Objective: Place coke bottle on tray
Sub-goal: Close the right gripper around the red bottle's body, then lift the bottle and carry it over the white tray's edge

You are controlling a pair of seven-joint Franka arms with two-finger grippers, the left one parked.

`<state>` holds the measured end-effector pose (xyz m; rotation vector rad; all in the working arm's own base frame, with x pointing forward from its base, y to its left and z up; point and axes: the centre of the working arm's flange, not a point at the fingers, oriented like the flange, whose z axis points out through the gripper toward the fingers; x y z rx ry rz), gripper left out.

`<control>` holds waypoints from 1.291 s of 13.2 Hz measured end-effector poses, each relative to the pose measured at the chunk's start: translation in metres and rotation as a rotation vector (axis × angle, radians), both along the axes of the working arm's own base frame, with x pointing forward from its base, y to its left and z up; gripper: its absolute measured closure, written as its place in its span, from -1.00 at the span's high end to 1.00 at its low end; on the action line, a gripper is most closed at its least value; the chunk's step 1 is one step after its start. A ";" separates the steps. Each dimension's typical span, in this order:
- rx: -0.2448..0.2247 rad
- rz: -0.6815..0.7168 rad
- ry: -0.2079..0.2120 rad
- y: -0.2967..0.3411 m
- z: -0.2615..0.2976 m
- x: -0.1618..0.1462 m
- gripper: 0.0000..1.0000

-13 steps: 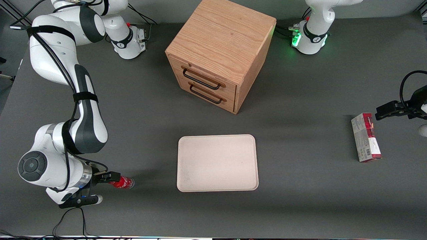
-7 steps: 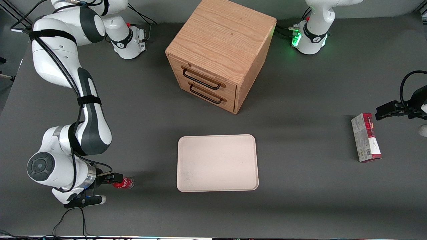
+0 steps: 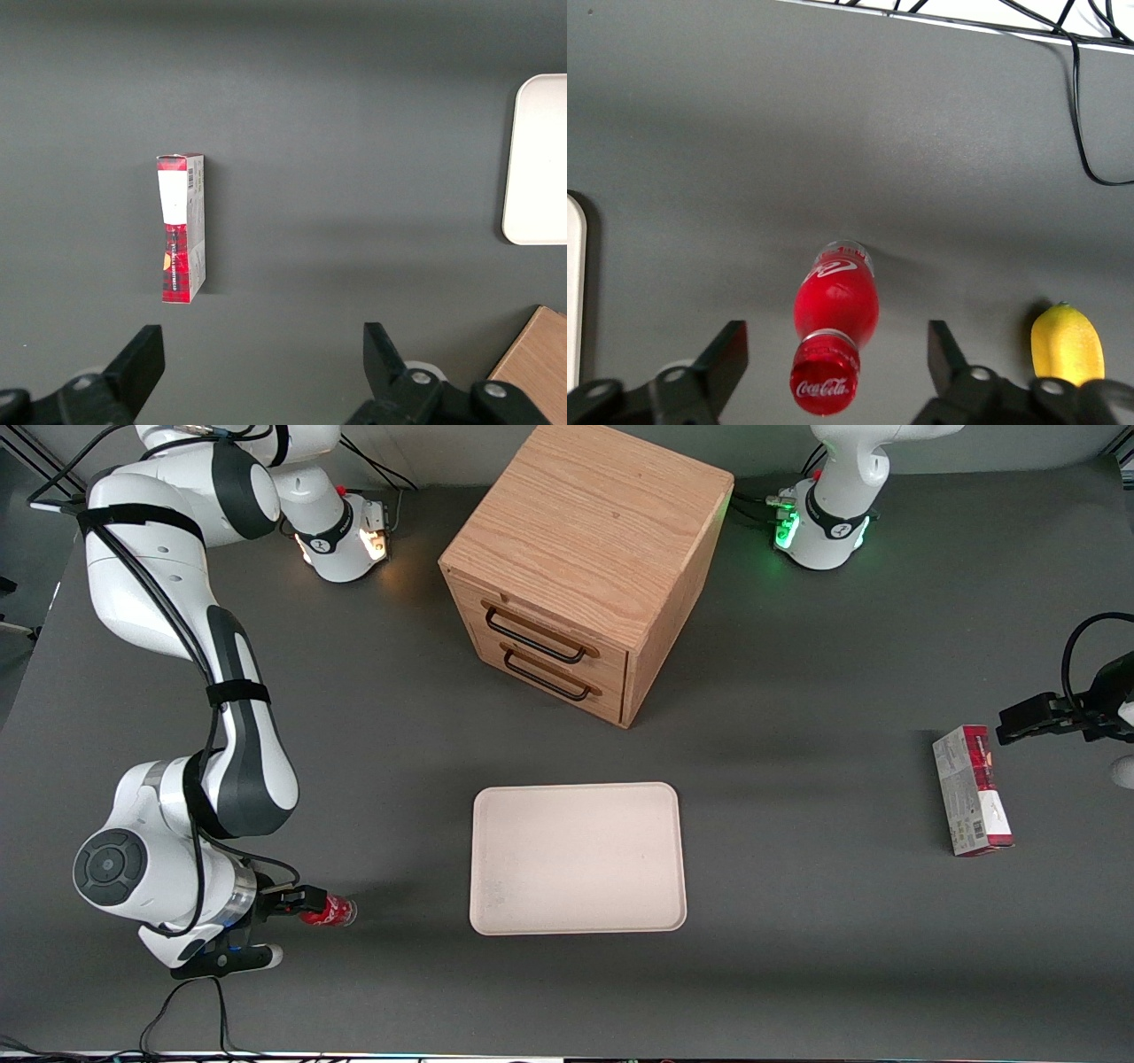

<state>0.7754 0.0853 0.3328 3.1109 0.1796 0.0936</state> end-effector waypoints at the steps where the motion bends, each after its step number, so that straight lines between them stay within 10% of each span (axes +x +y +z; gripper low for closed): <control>1: 0.000 0.000 0.000 0.000 0.000 0.000 0.47; 5: -0.001 0.023 -0.001 0.018 0.000 -0.002 -0.38; 17: -0.004 0.019 0.013 0.015 0.037 -0.008 -0.38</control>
